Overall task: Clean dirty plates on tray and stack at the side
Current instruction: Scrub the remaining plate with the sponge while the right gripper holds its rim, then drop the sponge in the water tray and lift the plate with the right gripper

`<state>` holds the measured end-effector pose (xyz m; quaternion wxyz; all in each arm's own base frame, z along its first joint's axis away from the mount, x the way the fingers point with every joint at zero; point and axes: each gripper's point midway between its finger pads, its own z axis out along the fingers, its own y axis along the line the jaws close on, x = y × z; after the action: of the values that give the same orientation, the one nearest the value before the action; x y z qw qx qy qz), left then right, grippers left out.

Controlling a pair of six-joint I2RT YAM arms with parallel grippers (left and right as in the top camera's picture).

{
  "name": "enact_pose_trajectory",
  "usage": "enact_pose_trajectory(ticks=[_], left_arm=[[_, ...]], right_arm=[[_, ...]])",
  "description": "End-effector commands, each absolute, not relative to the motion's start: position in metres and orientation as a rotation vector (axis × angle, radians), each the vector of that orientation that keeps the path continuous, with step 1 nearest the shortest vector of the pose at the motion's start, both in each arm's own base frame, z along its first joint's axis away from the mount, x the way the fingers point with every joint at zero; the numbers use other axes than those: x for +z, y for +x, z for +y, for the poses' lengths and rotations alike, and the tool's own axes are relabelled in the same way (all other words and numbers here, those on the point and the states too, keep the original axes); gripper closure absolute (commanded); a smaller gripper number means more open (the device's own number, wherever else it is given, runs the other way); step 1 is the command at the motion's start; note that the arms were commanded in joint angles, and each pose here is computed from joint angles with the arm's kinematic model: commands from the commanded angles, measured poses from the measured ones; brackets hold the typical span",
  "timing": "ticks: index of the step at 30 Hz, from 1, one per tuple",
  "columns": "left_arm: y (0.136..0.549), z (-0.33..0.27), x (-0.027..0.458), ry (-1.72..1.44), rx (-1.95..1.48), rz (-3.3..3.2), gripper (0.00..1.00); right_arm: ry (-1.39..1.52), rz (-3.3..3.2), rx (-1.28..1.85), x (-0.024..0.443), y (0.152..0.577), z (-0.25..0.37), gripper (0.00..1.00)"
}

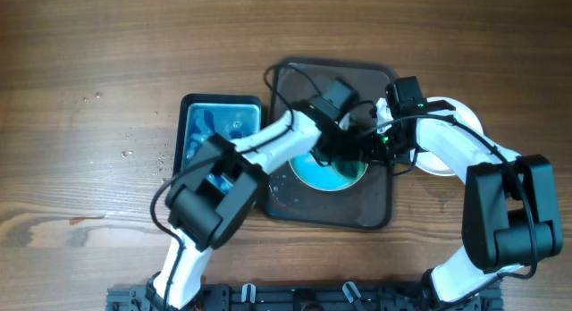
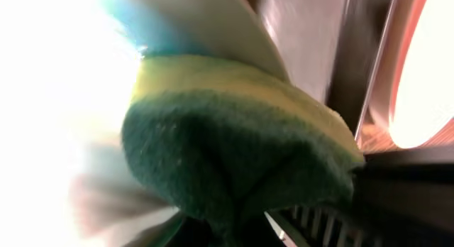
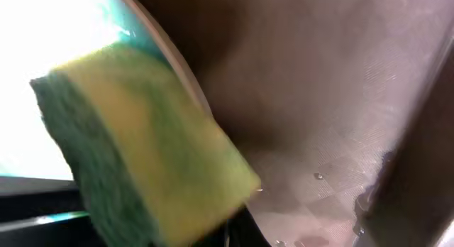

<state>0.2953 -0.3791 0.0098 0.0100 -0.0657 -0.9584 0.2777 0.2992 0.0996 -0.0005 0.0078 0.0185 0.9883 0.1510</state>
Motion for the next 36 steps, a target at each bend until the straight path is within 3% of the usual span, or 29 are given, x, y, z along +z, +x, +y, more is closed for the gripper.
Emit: enact_pose_trajectory(ticks=[1, 7, 13, 18, 26, 31, 36], left_arm=[[0.269, -0.372, -0.011, -0.155, 0.769, -2.895, 0.96], [0.290, -0.285, -0.033, 0.035, 0.248, -3.041, 0.96], [0.315, -0.206, -0.022, 0.126, -0.238, -3.165, 0.96], [0.327, -0.206, 0.012, 0.170, -0.158, -3.232, 0.96], [0.326, -0.223, 0.117, 0.230, 0.330, -3.313, 0.96], [0.322, -0.160, 0.167, 0.419, 0.281, -3.372, 0.96], [0.316, -0.080, 0.165, 0.607, -0.028, -3.329, 0.96]], right_arm=[[0.042, 3.164, 0.351, -0.019, 0.286, 0.085, 0.96], [0.041, 3.163, 0.352, -0.019, 0.286, 0.085, 0.96], [0.042, 3.160, 0.352, -0.019, 0.287, 0.085, 0.96], [0.041, 3.161, 0.352, -0.019, 0.287, 0.085, 0.96], [0.041, 3.164, 0.356, -0.019, 0.286, 0.085, 0.96], [0.042, 3.160, 0.365, -0.019, 0.287, 0.086, 0.96], [0.033, 3.105, 0.372, -0.019, 0.300, 0.088, 0.96]])
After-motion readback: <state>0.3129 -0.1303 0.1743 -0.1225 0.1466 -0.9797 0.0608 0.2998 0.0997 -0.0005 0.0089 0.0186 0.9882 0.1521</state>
